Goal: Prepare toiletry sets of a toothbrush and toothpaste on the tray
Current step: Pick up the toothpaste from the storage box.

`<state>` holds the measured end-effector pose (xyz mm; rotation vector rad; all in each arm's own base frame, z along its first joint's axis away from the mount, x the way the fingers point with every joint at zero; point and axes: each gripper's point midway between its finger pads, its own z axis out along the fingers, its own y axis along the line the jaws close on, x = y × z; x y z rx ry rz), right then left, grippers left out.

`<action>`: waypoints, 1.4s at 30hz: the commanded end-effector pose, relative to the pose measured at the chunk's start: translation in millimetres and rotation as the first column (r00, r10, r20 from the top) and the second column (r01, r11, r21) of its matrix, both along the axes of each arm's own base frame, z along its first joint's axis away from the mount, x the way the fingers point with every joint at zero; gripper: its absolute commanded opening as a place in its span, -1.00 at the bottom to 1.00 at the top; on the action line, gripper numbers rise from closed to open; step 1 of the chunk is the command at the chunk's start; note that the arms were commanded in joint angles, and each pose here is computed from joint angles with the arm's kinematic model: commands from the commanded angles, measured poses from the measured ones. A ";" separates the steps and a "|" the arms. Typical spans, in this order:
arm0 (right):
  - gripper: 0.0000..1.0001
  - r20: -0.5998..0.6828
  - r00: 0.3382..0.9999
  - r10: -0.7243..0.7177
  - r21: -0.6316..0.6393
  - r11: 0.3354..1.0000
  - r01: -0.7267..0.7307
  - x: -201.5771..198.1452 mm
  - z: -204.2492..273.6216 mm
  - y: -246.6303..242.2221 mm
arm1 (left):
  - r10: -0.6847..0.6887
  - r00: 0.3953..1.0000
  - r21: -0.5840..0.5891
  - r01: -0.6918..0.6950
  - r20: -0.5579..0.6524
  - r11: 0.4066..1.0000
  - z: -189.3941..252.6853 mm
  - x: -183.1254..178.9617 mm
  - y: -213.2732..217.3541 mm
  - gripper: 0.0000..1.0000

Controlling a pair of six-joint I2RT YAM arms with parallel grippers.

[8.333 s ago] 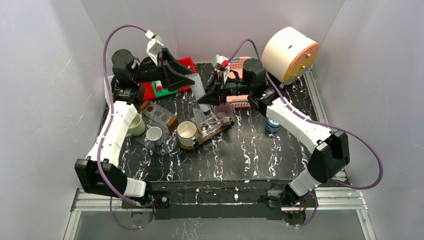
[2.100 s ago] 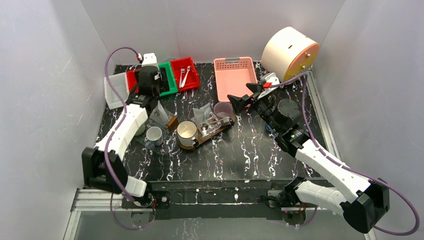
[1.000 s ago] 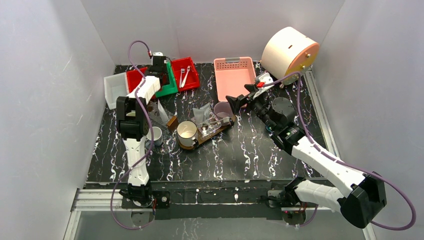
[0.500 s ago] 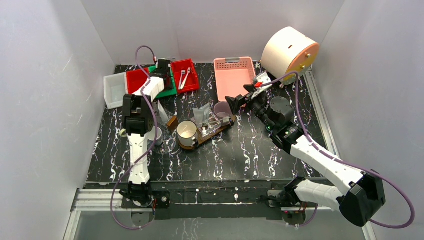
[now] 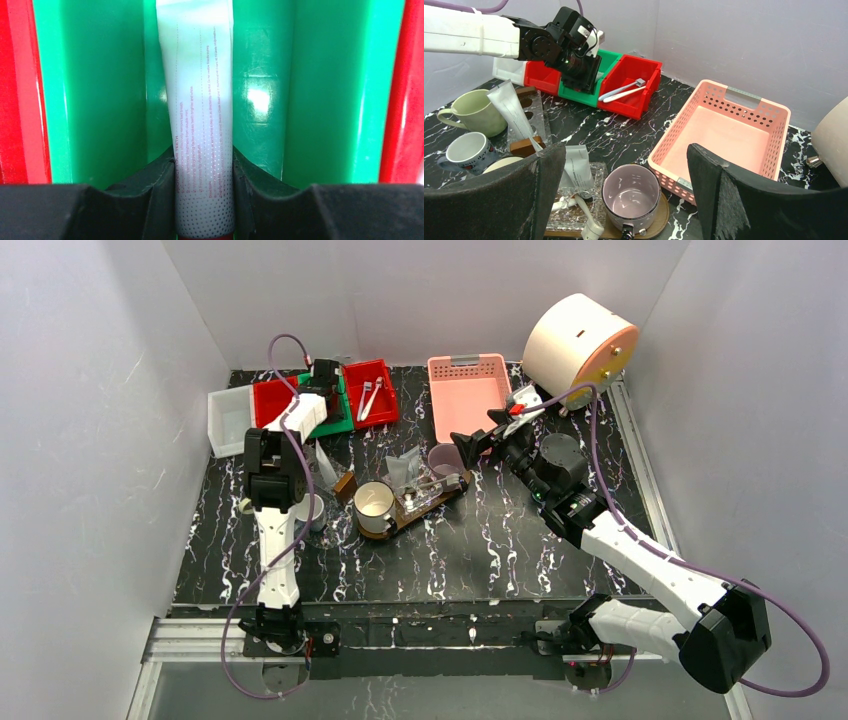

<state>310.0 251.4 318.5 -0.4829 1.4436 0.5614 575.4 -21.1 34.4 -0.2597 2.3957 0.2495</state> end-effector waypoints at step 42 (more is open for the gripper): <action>0.97 -0.143 0.941 0.306 0.319 0.914 -0.249 -0.3 73.9 75.9 | -0.424 0.452 0.127 0.552 0.785 0.824 288.6 -175.9 -97.0 -0.99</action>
